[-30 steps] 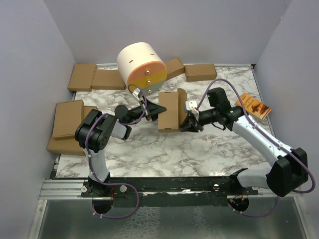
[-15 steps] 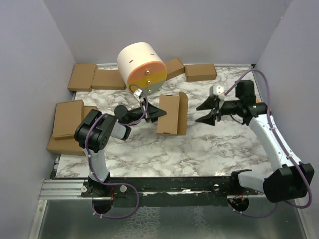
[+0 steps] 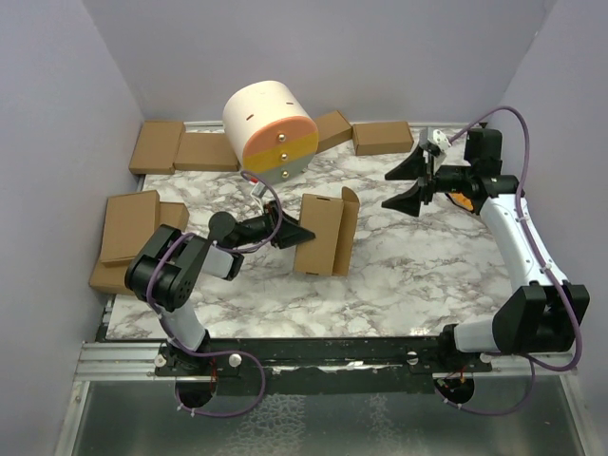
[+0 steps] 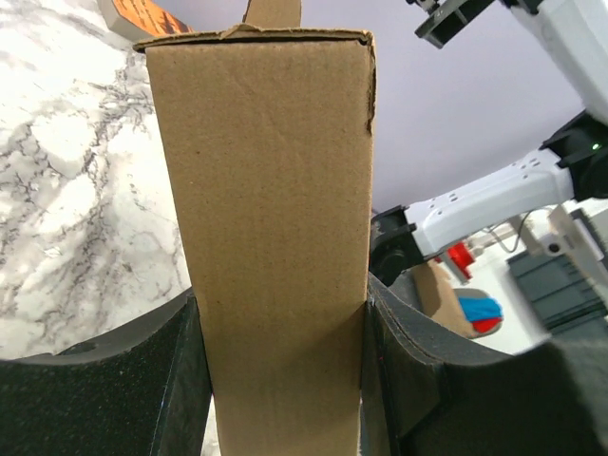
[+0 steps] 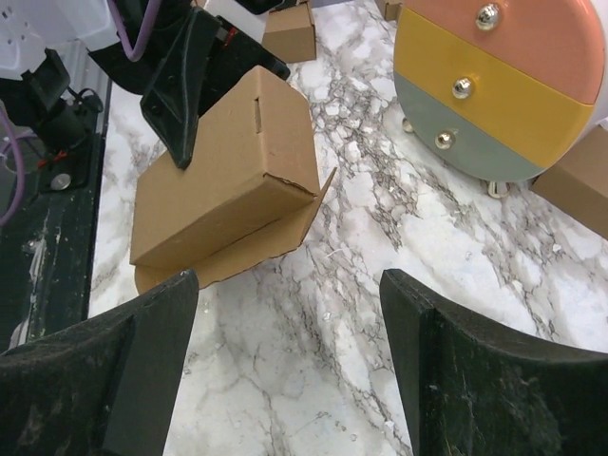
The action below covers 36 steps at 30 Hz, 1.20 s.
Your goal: Fold the paper box
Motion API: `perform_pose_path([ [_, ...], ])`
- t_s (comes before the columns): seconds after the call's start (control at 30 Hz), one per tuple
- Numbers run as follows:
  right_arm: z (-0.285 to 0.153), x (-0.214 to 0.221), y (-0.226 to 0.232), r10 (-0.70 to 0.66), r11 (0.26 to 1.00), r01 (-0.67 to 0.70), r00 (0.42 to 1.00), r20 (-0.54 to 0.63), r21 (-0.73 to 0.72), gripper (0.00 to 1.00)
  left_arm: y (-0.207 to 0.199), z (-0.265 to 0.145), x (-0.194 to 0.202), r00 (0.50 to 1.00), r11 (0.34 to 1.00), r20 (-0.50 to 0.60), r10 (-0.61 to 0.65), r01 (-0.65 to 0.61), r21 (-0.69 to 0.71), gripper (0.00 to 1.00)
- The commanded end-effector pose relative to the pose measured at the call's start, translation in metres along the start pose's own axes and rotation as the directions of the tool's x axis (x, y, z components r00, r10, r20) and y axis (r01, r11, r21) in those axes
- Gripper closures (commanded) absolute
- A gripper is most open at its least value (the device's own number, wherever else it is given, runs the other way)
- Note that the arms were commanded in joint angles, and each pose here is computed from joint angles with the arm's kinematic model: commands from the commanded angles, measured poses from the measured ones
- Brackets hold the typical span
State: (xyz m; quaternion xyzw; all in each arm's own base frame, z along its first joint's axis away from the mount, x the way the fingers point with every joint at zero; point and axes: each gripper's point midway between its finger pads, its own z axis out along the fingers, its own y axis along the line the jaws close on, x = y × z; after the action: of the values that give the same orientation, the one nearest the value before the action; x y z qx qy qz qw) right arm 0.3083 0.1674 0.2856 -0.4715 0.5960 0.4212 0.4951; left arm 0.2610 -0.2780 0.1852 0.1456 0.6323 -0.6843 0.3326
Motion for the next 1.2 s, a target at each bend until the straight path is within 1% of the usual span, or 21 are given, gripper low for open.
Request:
perform_pose_path([
  [0.0,0.005,-0.010,0.010,0.004,0.998,-0.003,1.000,0.031,-0.057,0.22,-0.032,0.001,-0.019,0.933,0.930,0.112,0.342,-0.353,0.100,0.73],
  [0.17,0.015,-0.007,0.014,-0.084,0.995,0.084,0.996,-0.002,-0.053,0.22,-0.025,0.004,-0.021,0.913,0.914,0.106,0.395,-0.402,0.056,0.74],
  [0.27,0.017,-0.004,0.007,-0.105,0.994,0.104,0.994,-0.026,-0.031,0.23,-0.006,0.010,-0.017,0.900,0.900,0.024,0.435,-0.434,-0.036,0.74],
  [0.33,0.017,-0.005,0.007,-0.122,0.992,0.121,0.992,-0.031,-0.032,0.23,0.006,0.013,-0.012,0.877,0.871,-0.059,0.478,-0.481,-0.101,0.73],
  [0.37,0.017,-0.006,0.009,-0.135,0.990,0.134,0.990,-0.025,-0.042,0.23,0.016,0.010,-0.005,0.866,0.855,-0.119,0.486,-0.500,-0.141,0.74],
  [0.43,0.016,-0.011,0.017,-0.170,0.983,0.170,0.985,-0.001,-0.068,0.23,0.021,0.007,-0.005,0.841,0.821,-0.170,0.514,-0.540,-0.187,0.74],
  [0.53,0.015,-0.015,0.028,-0.239,0.966,0.241,0.970,0.039,-0.093,0.22,0.024,0.004,-0.003,0.819,0.795,-0.229,0.526,-0.569,-0.209,0.73],
  [0.63,0.014,-0.008,0.026,-0.285,0.956,0.286,0.958,0.026,-0.065,0.22,0.026,0.001,0.004,0.810,0.792,-0.289,0.510,-0.573,-0.209,0.73],
  [0.7,0.014,0.002,0.022,-0.276,0.961,0.275,0.961,-0.001,-0.040,0.21,0.027,0.000,0.010,0.813,0.805,-0.330,0.479,-0.558,-0.205,0.73],
  [0.8,0.017,0.017,0.024,-0.236,0.970,0.235,0.972,0.001,-0.058,0.21,0.030,-0.001,0.021,0.808,0.816,-0.383,0.448,-0.544,-0.195,0.73],
  [0.87,0.019,0.026,0.027,-0.208,0.975,0.208,0.978,0.013,-0.074,0.21,0.030,0.000,0.027,0.806,0.822,-0.397,0.438,-0.538,-0.186,0.74],
  [0.97,0.021,0.039,0.026,-0.178,0.983,0.178,0.984,0.011,-0.049,0.22,0.031,0.001,0.031,0.804,0.830,-0.410,0.431,-0.532,-0.169,0.74],
  [1.17,0.025,0.059,0.027,-0.146,0.989,0.147,0.988,0.055,-0.013,0.22,0.039,0.003,0.036,0.789,0.836,-0.449,0.420,-0.529,-0.148,0.74],
])
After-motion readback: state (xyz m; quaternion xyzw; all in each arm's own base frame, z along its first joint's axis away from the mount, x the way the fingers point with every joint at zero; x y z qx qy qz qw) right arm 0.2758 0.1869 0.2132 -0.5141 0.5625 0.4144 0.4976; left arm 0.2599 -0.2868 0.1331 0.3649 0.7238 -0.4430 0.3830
